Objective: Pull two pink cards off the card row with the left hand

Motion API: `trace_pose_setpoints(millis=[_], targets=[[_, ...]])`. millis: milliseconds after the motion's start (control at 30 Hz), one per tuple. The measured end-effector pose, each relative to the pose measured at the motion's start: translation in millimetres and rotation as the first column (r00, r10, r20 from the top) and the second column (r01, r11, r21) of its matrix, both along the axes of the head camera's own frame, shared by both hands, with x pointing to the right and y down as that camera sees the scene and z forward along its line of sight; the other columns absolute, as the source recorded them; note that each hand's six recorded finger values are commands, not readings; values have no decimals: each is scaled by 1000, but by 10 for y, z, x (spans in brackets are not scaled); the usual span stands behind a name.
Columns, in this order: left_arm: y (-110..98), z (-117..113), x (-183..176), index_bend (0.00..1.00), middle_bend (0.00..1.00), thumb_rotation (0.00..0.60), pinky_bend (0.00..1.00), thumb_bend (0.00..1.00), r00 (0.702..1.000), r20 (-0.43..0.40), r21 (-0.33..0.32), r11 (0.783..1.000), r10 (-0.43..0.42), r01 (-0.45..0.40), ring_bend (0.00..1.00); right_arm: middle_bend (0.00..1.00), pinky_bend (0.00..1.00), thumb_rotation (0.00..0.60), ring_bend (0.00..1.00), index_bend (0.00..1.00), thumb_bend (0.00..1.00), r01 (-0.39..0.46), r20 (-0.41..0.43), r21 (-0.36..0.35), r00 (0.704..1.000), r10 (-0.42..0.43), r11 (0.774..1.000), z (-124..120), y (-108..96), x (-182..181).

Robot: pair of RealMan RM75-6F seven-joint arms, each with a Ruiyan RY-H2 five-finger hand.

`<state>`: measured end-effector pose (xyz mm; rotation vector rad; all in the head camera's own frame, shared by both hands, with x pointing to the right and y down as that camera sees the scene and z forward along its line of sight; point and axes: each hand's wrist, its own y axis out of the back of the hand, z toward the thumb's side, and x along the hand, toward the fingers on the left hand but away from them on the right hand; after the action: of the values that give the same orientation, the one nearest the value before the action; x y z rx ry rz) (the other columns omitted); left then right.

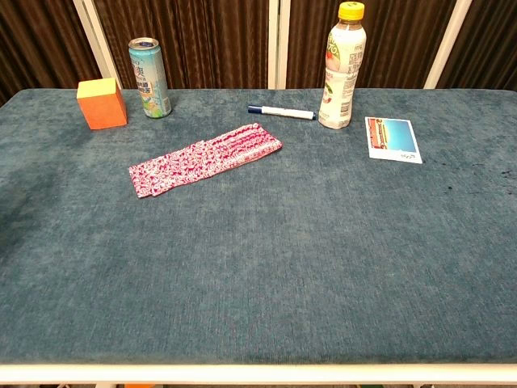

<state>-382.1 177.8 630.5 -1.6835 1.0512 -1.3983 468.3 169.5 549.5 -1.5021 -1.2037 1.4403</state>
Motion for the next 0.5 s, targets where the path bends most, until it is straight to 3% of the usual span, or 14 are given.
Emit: trace_pose_setpoints(millis=[367, 433, 467, 500], targets=[[-23, -31, 26, 82, 5, 600, 73, 347, 1000, -11, 21, 1000, 4, -4, 0, 0, 0, 600, 0, 0, 249, -1, 6, 4, 1000, 1, 1000, -5, -4, 5], [-49, -55, 17, 74, 58, 600, 156, 353, 1000, -9, 44, 999, 3, -3, 72, 0, 0, 600, 0, 0, 250, -2, 9, 6, 1000, 2, 1000, -6, -15, -3], [-63, -63, 16, 74, 122, 600, 249, 357, 1000, -5, 53, 999, 3, -3, 161, 0, 0, 600, 0, 0, 250, -1, 10, 6, 1000, 1, 1000, -3, -13, -8], [-73, -66, 19, 74, 240, 600, 403, 361, 1000, 0, 58, 998, 3, -3, 317, 0, 0, 600, 0, 0, 250, 0, 11, 4, 1000, 0, 1000, 3, -6, -15]])
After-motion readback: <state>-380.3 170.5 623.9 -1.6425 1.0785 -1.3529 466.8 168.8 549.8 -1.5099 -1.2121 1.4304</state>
